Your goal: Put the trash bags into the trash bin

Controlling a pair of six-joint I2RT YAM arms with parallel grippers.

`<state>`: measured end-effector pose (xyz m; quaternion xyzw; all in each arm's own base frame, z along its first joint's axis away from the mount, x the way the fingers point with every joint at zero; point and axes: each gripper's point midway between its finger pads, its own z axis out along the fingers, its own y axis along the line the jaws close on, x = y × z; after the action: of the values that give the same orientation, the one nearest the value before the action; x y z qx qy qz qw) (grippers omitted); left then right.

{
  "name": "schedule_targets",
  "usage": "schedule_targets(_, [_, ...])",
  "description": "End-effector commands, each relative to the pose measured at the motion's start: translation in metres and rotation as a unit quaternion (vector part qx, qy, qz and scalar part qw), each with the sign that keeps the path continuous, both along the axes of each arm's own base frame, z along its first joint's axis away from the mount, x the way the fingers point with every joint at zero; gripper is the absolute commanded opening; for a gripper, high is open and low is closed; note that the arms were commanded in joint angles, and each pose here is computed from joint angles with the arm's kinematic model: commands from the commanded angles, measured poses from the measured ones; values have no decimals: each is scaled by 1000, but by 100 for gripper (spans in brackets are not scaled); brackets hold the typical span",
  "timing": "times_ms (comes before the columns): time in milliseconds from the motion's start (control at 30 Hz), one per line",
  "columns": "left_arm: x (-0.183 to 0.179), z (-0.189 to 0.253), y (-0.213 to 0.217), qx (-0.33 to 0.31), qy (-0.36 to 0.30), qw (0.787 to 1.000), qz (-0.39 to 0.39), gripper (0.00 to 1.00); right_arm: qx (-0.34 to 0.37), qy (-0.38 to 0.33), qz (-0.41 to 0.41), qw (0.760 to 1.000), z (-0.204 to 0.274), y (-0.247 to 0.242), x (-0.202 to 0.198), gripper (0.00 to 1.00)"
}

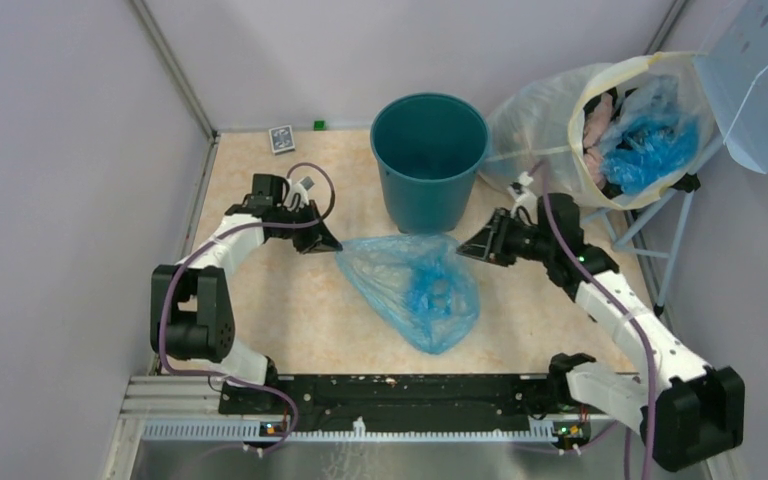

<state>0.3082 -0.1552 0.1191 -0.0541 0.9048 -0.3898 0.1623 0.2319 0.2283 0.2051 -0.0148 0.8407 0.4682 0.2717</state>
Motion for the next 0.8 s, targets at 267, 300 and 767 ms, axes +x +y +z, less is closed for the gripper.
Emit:
schedule_targets(267, [20, -36, 24, 51, -5, 999, -15, 0, -104, 58, -87, 989, -100, -73, -19, 51])
schedule_targets(300, [21, -38, 24, 51, -3, 999, -16, 0, -71, 53, -59, 994, -101, -62, -23, 60])
schedule_targets(767, [29, -42, 19, 37, 8, 999, -26, 0, 136, -33, 152, 978, -47, 55, -54, 85])
